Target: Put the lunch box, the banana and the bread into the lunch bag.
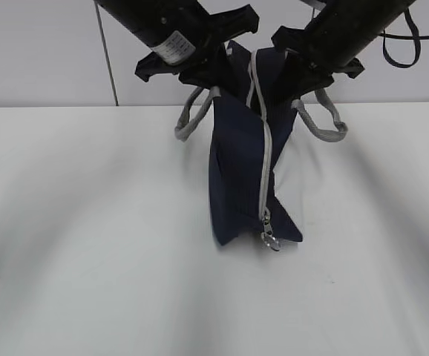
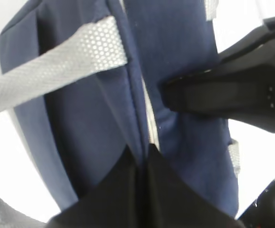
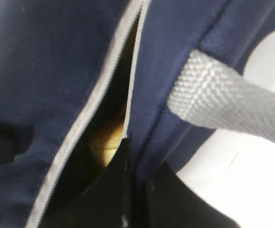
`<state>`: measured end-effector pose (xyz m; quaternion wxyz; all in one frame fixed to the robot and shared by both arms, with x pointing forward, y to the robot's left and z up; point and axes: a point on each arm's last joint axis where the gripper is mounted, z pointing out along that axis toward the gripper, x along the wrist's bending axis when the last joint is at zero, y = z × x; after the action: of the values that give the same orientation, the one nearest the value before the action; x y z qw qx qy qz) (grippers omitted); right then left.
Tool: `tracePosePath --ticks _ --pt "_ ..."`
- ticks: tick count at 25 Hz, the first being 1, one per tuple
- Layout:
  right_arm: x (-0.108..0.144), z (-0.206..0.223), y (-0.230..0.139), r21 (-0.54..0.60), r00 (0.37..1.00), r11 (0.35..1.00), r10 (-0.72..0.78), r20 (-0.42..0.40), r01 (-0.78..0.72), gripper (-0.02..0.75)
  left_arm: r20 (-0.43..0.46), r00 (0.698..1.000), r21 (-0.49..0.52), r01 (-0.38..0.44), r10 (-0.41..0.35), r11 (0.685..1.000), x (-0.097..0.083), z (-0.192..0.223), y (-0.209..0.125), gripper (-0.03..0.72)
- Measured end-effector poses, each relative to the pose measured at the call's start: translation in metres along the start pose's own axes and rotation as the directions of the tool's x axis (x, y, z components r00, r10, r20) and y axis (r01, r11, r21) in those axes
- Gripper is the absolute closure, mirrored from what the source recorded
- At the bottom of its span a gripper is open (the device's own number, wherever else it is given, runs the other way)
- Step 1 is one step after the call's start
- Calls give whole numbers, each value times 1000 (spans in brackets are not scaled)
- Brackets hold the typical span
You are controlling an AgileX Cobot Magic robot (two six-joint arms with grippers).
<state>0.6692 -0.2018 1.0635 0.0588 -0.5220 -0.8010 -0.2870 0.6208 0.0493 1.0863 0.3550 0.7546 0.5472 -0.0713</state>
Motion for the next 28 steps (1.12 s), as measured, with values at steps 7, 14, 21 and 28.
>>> tracePosePath --ticks 7,14,21,28 --pt "3 -5 5 -28 1000 999 -19 -10 18 749 -63 998 -29 -13 11 999 2 -10 2 691" --pt "3 -4 6 -28 1000 999 -22 -8 21 749 -90 996 -31 -1 -2 1000 11 -1 -3 691" --pt "-6 12 6 -1 1000 1000 10 -15 -10 741 -105 994 -28 9 -12 1000 18 9 -7 691" --pt "-6 13 7 -10 1000 1000 23 -20 -24 400 -150 989 -18 -23 20 1000 23 11 -7 614"
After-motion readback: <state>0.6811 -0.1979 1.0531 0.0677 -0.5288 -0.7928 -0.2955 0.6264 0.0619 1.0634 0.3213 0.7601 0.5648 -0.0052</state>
